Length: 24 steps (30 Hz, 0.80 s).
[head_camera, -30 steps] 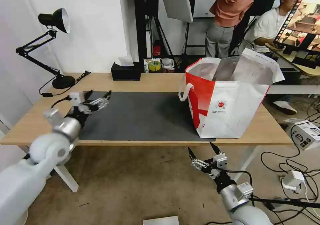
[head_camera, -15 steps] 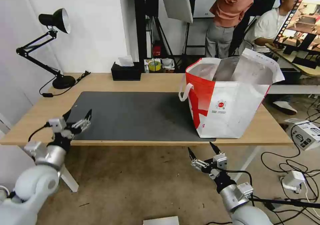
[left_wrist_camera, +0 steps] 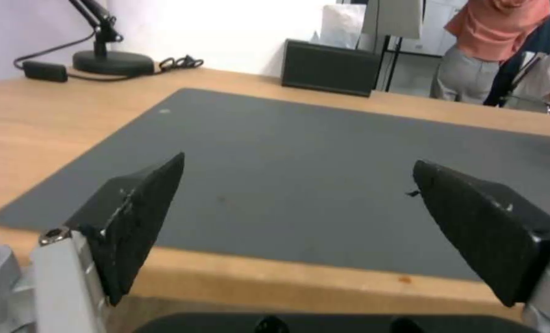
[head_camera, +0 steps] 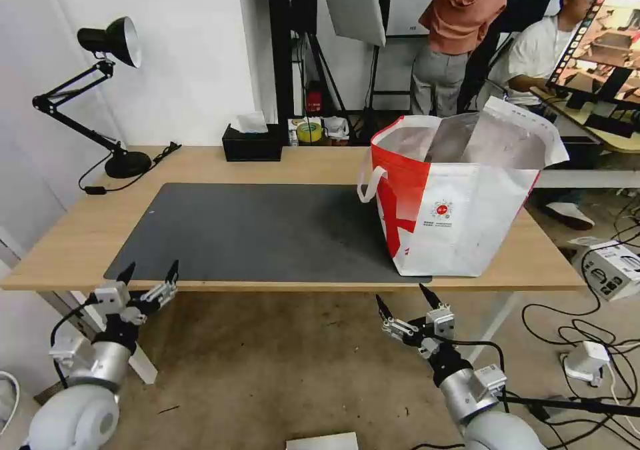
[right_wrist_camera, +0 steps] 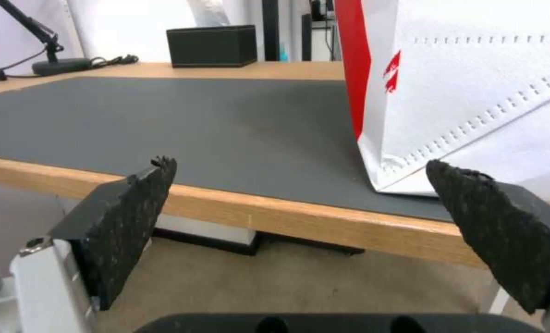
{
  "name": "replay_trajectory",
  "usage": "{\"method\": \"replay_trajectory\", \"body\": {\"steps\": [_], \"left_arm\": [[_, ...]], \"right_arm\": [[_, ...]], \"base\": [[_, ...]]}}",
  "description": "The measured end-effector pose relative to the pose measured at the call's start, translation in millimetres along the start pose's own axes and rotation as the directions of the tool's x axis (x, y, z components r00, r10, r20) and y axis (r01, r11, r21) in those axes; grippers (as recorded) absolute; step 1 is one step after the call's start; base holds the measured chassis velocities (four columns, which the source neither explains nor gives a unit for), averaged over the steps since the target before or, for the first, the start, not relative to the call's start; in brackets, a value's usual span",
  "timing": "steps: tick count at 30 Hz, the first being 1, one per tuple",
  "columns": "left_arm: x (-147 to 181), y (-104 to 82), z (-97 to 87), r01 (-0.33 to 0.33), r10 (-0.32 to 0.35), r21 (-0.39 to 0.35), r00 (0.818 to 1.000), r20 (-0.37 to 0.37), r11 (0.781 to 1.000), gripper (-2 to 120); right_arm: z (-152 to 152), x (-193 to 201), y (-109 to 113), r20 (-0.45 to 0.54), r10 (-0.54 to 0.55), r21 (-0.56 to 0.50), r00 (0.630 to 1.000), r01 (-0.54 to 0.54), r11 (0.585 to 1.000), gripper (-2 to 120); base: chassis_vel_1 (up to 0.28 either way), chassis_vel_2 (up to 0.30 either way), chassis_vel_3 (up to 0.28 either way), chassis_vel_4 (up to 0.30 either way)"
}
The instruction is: Pick up the trash from the table and place it into the takeout bag.
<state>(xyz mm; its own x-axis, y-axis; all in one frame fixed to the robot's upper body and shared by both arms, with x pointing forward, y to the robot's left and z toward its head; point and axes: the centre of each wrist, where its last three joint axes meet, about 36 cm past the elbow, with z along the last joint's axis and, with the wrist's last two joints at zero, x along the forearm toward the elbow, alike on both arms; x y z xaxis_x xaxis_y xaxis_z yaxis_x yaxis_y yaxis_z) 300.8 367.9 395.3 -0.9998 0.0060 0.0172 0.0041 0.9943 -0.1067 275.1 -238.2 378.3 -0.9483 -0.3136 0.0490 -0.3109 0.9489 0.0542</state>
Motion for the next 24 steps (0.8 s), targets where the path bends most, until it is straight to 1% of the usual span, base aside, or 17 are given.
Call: {"method": "replay_trajectory", "body": {"steps": [4, 9, 14, 24], "left_arm": [[3.5, 0.3, 2.2, 0.006, -0.006, -0.004, 1.000, -0.008, 1.000, 100], [11.5, 5.5, 6.0, 0.021, -0.022, -0.007, 0.999, -0.029, 1.000, 100], [18.9, 6.5, 11.4, 0.014, -0.014, -0.002, 0.999, -0.053, 1.000, 100], [21.6, 6.3, 13.5, 0.003, -0.003, -0.001, 0.998, -0.060, 1.000, 100]], "right_arm": [[0.0, 0.0, 0.0, 0.000, 0.000, 0.000, 1.000, 0.000, 1.000, 100], [0.0, 0.0, 0.0, 0.000, 0.000, 0.000, 1.000, 0.000, 1.000, 100], [0.0, 0.0, 0.0, 0.000, 0.000, 0.000, 1.000, 0.000, 1.000, 100], [0.0, 0.0, 0.0, 0.000, 0.000, 0.000, 1.000, 0.000, 1.000, 100]], "base": [[0.000, 0.000, 0.000, 0.000], [0.000, 0.000, 0.000, 0.000], [0.000, 0.000, 0.000, 0.000], [0.000, 0.000, 0.000, 0.000]]}}
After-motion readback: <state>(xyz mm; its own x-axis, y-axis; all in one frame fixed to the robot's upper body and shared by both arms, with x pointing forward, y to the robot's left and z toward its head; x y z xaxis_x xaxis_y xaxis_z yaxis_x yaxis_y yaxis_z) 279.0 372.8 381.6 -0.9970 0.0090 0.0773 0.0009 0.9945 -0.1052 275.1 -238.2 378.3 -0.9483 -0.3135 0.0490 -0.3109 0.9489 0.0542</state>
